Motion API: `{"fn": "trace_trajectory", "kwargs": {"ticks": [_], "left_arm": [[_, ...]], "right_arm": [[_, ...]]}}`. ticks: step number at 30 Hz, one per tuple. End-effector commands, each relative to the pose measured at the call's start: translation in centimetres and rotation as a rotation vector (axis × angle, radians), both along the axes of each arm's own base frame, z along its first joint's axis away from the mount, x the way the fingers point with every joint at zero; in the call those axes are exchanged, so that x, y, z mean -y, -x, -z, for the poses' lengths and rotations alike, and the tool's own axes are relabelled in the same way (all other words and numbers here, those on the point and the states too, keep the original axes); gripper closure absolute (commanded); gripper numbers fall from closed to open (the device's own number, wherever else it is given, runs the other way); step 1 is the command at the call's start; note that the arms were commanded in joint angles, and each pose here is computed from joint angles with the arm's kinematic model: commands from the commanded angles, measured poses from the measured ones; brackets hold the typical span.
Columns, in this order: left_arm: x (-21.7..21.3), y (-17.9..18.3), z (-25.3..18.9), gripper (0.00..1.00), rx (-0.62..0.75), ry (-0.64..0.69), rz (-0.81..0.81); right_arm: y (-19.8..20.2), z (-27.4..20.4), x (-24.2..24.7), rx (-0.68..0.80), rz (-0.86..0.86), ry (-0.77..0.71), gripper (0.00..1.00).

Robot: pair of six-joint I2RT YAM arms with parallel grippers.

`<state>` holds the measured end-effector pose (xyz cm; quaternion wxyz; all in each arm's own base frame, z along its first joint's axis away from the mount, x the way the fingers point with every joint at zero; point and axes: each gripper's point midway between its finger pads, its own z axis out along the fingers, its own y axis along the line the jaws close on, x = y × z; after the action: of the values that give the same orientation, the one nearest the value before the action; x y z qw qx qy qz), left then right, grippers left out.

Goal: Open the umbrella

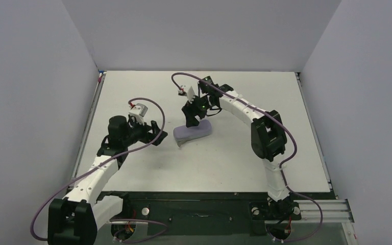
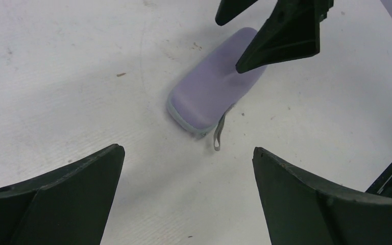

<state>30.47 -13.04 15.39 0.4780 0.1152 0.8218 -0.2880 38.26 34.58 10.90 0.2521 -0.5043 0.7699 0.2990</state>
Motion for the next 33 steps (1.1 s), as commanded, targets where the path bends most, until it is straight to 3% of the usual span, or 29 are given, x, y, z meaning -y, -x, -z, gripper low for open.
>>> {"fn": "trace_trajectory", "kwargs": {"ticks": [1, 6, 10, 12, 17, 23, 28, 33], "left_arm": [[1.5, 0.6, 0.7, 0.02, 0.065, 0.018, -0.003], [2.2, 1.0, 1.9, 0.0, 0.102, -0.002, -0.003], [3.4, 1.2, 2.2, 0.1, 0.131, -0.032, 0.016], [4.3, 1.4, 2.3, 0.14, 0.142, -0.037, 0.03], [5.9, 1.7, 3.5, 0.25, 0.137, -0.051, 0.033], [7.2, 2.4, 4.8, 0.31, 0.138, -0.06, 0.063], [8.7, 3.2, 5.9, 0.35, 0.144, -0.065, 0.11], [10.7, 3.9, 6.8, 0.36, 0.174, -0.087, 0.183]], "right_arm": [[1.8, -1.5, -1.9, 0.026, -0.093, -0.035, 0.28], [3.0, 1.9, -0.8, 0.003, -0.204, 0.073, 0.28], [4.1, 4.6, 1.4, -0.055, -0.251, 0.145, 0.31], [4.7, 5.5, 2.4, -0.07, -0.279, 0.181, 0.34], [6.4, 6.3, 5.3, -0.112, -0.331, 0.245, 0.53], [7.6, 5.5, 8.3, -0.122, -0.347, 0.289, 0.57], [8.4, 5.1, 10.9, -0.101, -0.401, 0.34, 0.56], [8.2, 3.4, 12.2, -0.006, -0.435, 0.327, 0.39]]}}
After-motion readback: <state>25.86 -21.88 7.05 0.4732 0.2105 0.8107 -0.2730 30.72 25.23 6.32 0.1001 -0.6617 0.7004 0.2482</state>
